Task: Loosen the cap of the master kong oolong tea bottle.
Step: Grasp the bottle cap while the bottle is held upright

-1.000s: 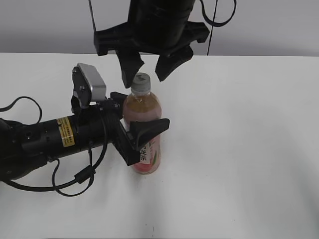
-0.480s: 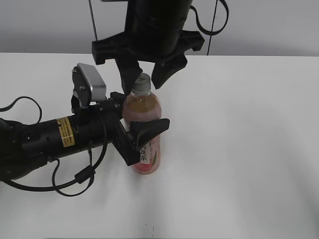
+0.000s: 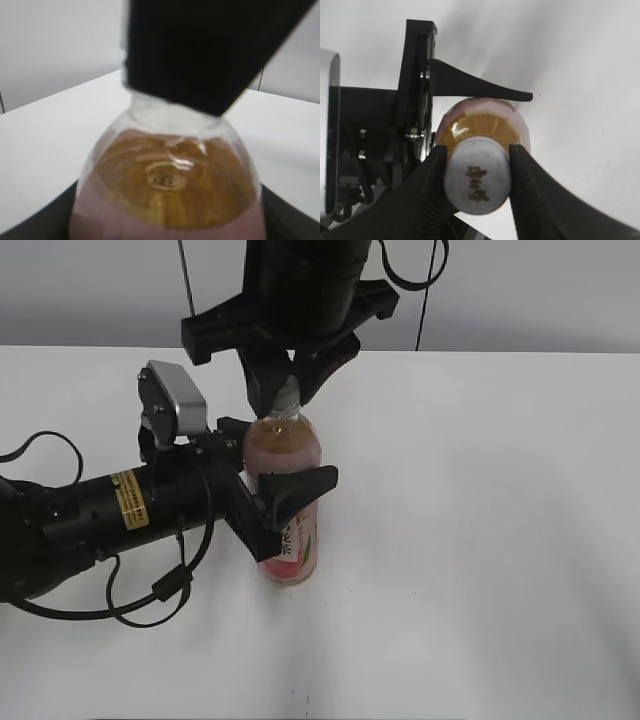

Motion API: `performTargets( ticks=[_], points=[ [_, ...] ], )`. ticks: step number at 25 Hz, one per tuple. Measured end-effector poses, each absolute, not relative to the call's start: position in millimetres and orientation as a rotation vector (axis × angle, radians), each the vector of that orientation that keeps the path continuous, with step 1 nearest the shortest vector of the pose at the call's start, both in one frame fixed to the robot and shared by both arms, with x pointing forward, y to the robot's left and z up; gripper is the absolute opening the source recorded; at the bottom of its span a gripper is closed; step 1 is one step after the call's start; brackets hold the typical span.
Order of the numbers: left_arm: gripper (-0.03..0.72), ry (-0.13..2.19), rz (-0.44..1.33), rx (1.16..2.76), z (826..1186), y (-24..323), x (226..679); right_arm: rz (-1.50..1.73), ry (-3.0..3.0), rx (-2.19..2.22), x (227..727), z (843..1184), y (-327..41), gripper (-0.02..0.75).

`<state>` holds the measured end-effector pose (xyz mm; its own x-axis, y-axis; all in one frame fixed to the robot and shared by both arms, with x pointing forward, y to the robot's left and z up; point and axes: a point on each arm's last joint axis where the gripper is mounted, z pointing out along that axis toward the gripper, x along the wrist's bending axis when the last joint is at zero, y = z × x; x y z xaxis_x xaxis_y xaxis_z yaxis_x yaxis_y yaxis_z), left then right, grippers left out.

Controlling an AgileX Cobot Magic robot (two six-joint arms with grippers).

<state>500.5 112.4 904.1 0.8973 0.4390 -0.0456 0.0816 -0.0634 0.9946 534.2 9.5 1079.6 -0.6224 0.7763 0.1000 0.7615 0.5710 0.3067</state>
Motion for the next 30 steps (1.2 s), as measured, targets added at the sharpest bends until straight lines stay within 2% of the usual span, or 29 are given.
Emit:
performTargets(
  ticks=[17,26,30],
  points=[
    [0.445,0.410,0.308,1.611,905.0,112.8,500.9,0.532,2.860,1.048,533.2,1083.1,11.5,0.287],
    [0.445,0.386,0.292,1.650,902.0,112.0,498.3,0.492,2.908,0.984,529.1,1073.9,8.9,0.284],
    [0.445,0.380,0.289,1.653,901.8,111.8,497.8,0.487,2.951,0.785,528.7,1073.8,9.1,0.283]
  ],
)
